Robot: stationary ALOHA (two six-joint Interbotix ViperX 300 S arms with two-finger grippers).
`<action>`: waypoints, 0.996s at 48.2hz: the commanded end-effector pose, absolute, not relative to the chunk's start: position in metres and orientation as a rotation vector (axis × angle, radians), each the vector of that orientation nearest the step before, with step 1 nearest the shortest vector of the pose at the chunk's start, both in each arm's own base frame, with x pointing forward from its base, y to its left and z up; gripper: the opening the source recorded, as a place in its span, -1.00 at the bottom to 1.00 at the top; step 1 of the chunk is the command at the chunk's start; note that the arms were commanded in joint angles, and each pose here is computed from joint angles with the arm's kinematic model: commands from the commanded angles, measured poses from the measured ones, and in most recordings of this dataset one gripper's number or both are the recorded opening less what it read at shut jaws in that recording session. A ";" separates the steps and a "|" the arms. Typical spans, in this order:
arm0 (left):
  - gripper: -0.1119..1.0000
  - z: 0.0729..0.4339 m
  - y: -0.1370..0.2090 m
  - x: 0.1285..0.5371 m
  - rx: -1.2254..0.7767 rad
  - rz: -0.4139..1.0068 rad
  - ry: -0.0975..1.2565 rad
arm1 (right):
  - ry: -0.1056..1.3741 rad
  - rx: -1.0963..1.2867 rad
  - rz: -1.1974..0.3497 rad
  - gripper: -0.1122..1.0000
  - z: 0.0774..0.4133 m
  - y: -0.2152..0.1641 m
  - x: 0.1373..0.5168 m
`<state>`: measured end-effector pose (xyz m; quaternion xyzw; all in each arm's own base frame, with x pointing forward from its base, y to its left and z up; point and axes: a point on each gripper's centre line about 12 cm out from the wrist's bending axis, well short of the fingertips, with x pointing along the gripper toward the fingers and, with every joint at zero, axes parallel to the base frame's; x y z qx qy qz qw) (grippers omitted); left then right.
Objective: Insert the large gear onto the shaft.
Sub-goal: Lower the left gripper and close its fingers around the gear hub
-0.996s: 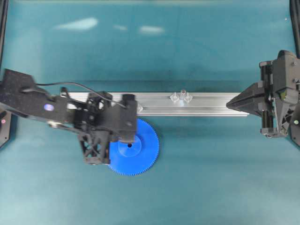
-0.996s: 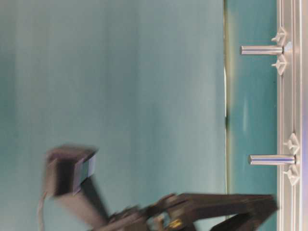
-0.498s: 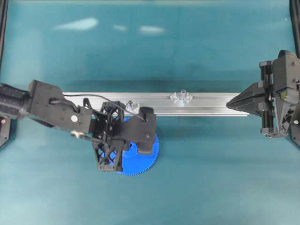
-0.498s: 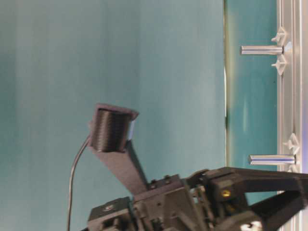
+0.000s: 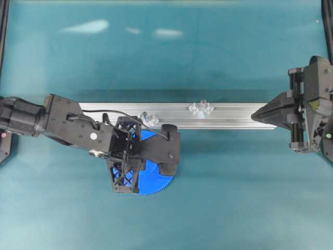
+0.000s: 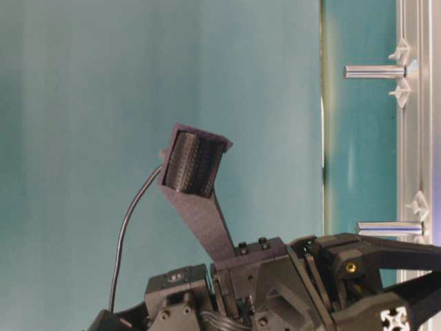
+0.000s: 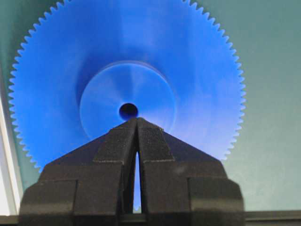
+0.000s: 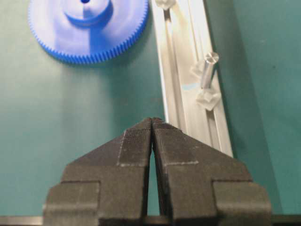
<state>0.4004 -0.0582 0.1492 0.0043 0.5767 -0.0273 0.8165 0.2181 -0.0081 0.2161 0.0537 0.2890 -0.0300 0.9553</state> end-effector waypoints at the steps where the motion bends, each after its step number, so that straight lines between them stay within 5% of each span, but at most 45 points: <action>1: -0.79 0.163 -0.060 0.407 0.010 -0.064 1.188 | 0.560 0.118 -0.065 -0.64 0.221 -0.009 0.221; 39: -0.78 0.160 -0.061 0.411 0.018 -0.065 1.214 | 0.565 0.118 -0.065 -0.64 0.219 -0.009 0.220; 45: -0.65 0.160 -0.061 0.412 0.029 -0.071 1.210 | 0.565 0.118 -0.065 -0.64 0.219 -0.009 0.220; 48: -0.43 0.160 -0.061 0.411 0.033 -0.073 1.213 | 0.563 0.116 -0.065 -0.64 0.219 -0.009 0.220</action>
